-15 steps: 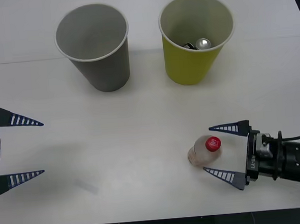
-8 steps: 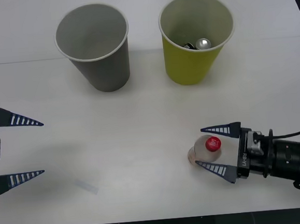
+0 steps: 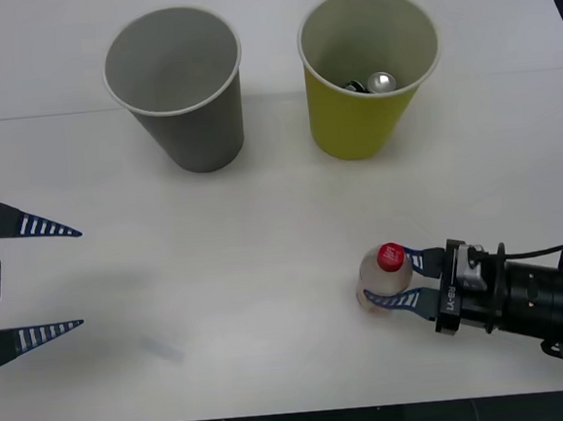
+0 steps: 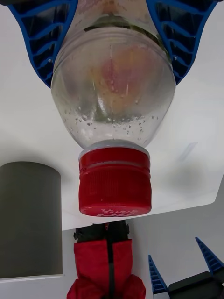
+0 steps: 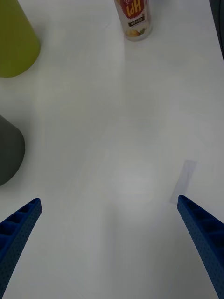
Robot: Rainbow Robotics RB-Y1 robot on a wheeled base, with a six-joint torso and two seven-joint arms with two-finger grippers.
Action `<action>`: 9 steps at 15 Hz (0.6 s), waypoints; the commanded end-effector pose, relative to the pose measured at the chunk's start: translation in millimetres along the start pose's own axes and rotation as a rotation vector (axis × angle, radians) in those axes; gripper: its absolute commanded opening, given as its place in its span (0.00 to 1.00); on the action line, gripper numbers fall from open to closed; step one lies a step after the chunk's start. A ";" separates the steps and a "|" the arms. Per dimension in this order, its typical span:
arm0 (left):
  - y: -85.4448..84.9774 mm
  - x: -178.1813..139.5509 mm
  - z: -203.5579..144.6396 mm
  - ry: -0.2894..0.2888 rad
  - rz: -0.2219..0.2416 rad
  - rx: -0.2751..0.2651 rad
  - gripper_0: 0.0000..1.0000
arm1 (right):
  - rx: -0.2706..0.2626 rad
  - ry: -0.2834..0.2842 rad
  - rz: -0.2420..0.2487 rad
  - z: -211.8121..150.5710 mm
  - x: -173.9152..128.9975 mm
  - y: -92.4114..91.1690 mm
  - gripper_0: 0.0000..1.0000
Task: Put the can into the green bin and the plastic bottle into the gray bin
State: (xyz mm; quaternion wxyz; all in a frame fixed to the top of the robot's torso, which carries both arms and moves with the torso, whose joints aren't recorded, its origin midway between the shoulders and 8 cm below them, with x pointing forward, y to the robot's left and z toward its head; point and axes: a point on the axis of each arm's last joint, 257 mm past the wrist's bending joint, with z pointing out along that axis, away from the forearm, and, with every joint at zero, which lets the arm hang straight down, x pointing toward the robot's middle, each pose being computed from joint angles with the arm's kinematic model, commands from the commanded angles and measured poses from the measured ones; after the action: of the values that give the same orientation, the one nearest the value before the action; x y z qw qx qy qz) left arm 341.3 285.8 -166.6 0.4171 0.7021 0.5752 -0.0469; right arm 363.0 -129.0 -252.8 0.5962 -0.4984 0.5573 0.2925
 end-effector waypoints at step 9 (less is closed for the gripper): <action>0.0 0.0 0.0 0.000 0.000 0.000 1.00 | 0.027 0.286 -0.026 -43.4 -29.2 -13.9 0.00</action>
State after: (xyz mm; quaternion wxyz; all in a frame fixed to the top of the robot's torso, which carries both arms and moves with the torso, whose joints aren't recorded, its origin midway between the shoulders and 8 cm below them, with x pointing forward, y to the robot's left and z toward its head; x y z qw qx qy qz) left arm 341.3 285.8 -166.6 0.4171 0.7022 0.5751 -0.0469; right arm 357.3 -162.6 -221.2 0.5306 -0.5334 0.6233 0.2133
